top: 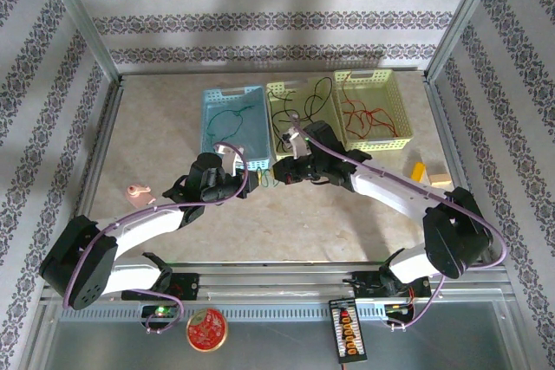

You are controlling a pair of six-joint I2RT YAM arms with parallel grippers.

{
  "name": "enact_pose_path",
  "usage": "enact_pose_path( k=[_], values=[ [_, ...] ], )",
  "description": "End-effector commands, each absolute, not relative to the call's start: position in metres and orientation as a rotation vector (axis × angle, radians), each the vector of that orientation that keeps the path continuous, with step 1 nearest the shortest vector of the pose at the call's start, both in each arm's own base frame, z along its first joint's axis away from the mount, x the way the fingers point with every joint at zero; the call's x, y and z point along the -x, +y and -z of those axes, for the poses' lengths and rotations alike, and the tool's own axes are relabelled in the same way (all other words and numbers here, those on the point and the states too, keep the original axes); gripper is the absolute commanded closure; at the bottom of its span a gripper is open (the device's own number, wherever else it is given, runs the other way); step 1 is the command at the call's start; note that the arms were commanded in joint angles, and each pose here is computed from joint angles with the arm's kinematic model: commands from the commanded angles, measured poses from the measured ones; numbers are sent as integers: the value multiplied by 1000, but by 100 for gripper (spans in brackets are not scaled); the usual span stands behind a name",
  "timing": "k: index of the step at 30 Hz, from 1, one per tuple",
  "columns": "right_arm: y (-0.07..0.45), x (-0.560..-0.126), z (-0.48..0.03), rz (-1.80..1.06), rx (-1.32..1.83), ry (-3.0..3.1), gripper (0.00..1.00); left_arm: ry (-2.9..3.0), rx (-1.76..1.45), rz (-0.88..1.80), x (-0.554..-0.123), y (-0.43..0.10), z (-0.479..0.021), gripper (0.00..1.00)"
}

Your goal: Untangle the cables

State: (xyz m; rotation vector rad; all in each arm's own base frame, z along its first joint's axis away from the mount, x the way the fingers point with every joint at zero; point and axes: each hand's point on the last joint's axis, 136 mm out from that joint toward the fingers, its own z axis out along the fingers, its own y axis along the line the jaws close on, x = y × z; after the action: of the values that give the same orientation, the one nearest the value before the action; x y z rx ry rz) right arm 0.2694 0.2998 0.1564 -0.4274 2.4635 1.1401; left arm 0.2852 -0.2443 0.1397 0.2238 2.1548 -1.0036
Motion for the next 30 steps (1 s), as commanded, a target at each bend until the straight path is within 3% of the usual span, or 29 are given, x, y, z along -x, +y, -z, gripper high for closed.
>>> enact_pose_path(
  k=[1,8,15,17,18,19,23,30],
  values=[
    [272,-286,-153,-1021,284,2451,100,2067,-216,951,-296,-243,-164,100],
    [210,-306,-154,-934,-1,2407,100,2179,-141,722,-306,-217,-136,100],
    [185,-307,-169,-934,-69,2340,99,2120,-148,805,-310,-226,-154,100],
    [188,-307,-177,-956,-56,2320,83,2088,-115,833,-317,-227,-165,100],
    [188,-307,-180,-964,-55,2312,67,2072,-87,844,-323,-226,-172,100],
    [188,-308,-183,-961,-62,2302,58,2059,-56,846,-330,-224,-178,100],
    [179,-311,-189,-913,-93,2271,50,2018,114,786,-363,-203,-198,100],
    [176,-306,-184,-895,-83,2289,49,2024,496,489,-415,-132,-188,100]
  ],
)
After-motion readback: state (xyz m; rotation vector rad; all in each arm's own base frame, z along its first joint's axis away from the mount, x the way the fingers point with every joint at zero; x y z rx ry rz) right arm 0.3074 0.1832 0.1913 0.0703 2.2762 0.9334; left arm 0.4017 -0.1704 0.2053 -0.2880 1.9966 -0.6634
